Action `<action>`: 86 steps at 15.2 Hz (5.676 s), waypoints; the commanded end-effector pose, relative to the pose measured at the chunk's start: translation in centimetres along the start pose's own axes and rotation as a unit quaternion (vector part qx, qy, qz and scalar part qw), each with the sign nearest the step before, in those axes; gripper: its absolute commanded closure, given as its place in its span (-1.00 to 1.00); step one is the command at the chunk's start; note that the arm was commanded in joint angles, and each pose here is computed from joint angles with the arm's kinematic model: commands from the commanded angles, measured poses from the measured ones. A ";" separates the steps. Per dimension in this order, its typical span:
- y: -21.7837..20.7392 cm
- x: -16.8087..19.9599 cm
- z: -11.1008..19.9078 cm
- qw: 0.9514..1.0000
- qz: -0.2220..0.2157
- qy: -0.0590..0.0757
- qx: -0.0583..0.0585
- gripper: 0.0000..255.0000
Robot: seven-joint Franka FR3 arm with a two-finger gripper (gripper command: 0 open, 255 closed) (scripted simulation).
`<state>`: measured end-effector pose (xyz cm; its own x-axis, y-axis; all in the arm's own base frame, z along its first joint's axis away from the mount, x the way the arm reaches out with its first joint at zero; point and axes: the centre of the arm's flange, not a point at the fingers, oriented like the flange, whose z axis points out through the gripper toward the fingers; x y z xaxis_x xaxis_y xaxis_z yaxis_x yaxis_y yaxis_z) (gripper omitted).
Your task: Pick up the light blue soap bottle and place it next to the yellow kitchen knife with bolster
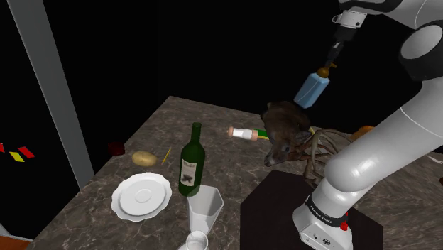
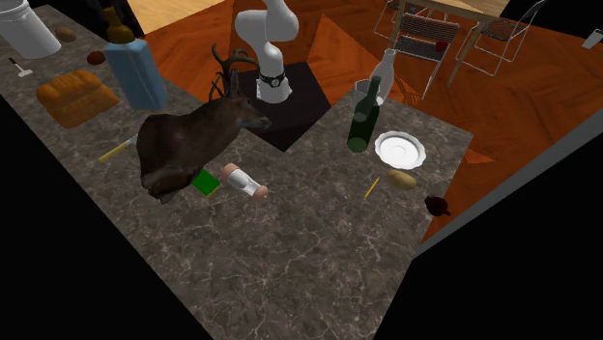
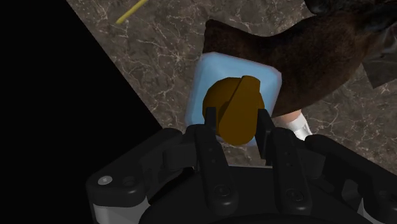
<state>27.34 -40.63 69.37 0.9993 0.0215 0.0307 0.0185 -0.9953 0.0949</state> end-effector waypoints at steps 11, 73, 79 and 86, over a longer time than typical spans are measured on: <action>4.9 -5.1 0.7 1.000 -0.006 0.001 0.000 1.00; 8.0 -6.5 17.3 0.984 0.136 -0.091 0.077 -1.00; 6.5 -11.7 23.5 0.983 0.144 -0.072 0.088 -1.00; 4.5 -17.5 30.9 0.982 0.154 -0.051 0.101 -1.00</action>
<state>11.64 -48.49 39.66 0.9566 -0.2804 -0.0798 -0.2875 -0.9526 -0.0996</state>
